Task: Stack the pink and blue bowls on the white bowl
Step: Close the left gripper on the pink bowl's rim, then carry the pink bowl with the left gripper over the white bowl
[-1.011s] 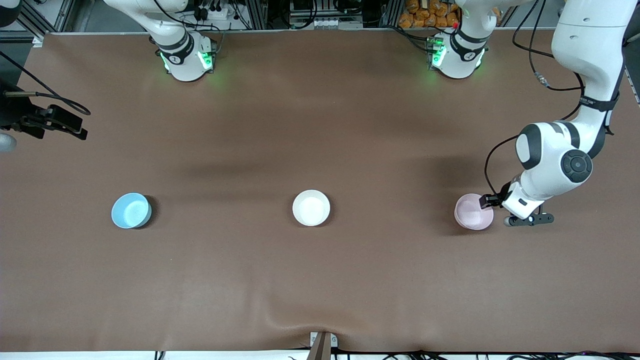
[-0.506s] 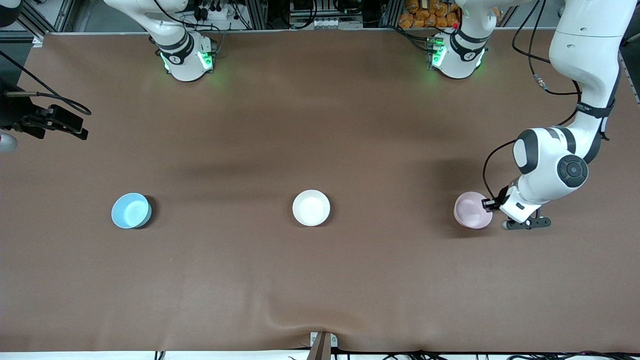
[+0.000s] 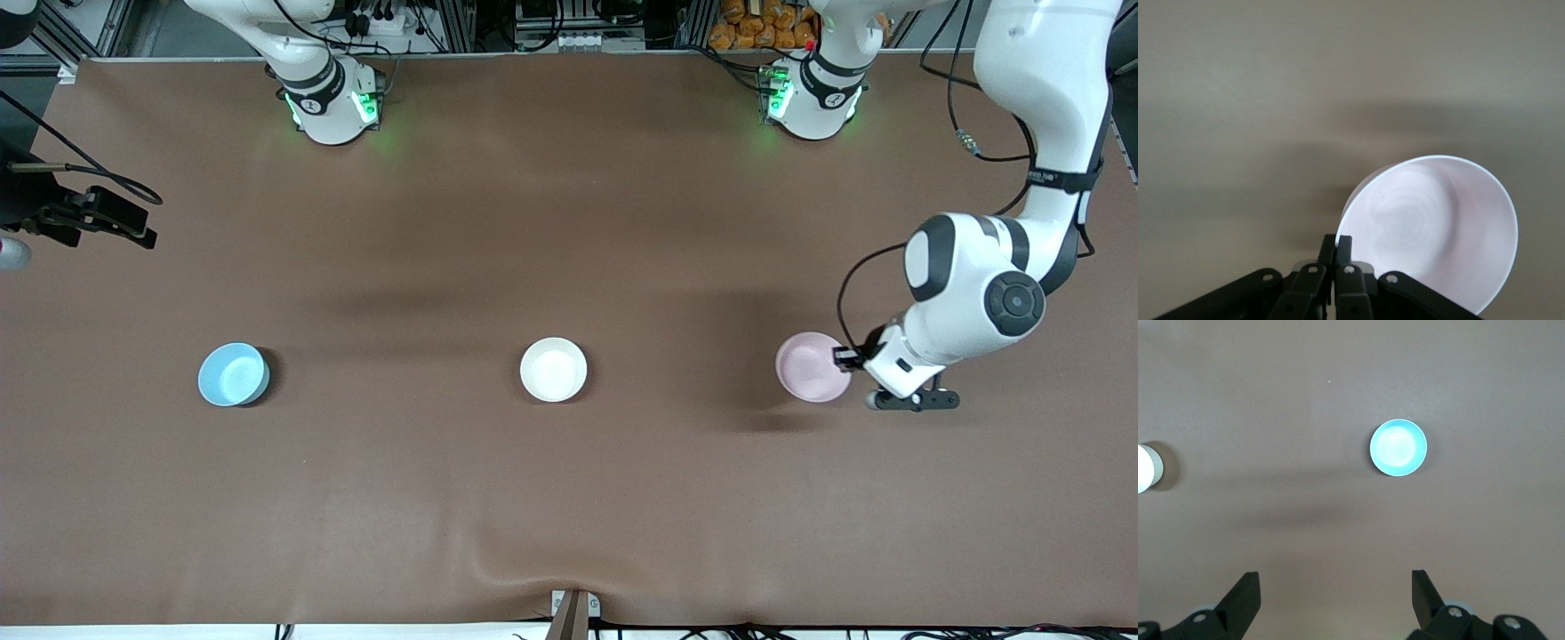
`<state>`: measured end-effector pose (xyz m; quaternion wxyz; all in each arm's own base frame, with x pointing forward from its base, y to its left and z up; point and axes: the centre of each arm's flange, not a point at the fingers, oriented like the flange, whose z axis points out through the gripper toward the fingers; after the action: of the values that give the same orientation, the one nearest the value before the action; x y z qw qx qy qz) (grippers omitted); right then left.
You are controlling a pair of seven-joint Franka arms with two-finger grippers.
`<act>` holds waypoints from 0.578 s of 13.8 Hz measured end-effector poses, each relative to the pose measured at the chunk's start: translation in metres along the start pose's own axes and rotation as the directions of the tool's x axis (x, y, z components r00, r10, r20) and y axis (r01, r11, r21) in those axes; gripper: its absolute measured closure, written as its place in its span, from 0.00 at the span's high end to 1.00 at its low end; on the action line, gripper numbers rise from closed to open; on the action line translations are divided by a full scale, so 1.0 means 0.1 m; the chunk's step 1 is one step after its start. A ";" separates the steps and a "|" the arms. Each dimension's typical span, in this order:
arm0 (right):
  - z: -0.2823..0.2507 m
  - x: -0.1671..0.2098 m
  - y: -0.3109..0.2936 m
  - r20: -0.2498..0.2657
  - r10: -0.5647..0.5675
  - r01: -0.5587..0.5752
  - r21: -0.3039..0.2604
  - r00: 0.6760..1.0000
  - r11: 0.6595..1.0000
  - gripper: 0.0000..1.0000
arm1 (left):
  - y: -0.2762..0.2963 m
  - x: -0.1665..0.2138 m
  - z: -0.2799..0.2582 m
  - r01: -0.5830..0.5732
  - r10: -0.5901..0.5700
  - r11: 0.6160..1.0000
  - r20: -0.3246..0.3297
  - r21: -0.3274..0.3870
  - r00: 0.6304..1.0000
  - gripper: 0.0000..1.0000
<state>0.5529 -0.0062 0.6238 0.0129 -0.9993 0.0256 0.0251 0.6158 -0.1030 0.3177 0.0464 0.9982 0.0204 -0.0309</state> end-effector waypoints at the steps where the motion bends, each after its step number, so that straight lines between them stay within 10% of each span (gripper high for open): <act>1: 0.00 0.00 0.00 0.000 0.000 0.000 0.000 1.000 1.000 1.00 | 0.30 -0.08 -0.15 0.019 -0.019 1.000 -0.001 -0.010 1.000 0.03; 8: 0.00 0.00 0.00 0.001 0.000 0.000 0.000 1.000 1.000 1.00 | 2.16 -0.79 -0.31 0.100 -0.098 0.994 0.032 -0.048 0.995 0.03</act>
<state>0.5530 -0.0062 0.6235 0.0129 -0.9993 0.0256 0.0254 0.5483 -0.3175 0.3728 0.0699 0.9940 0.0700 -0.0476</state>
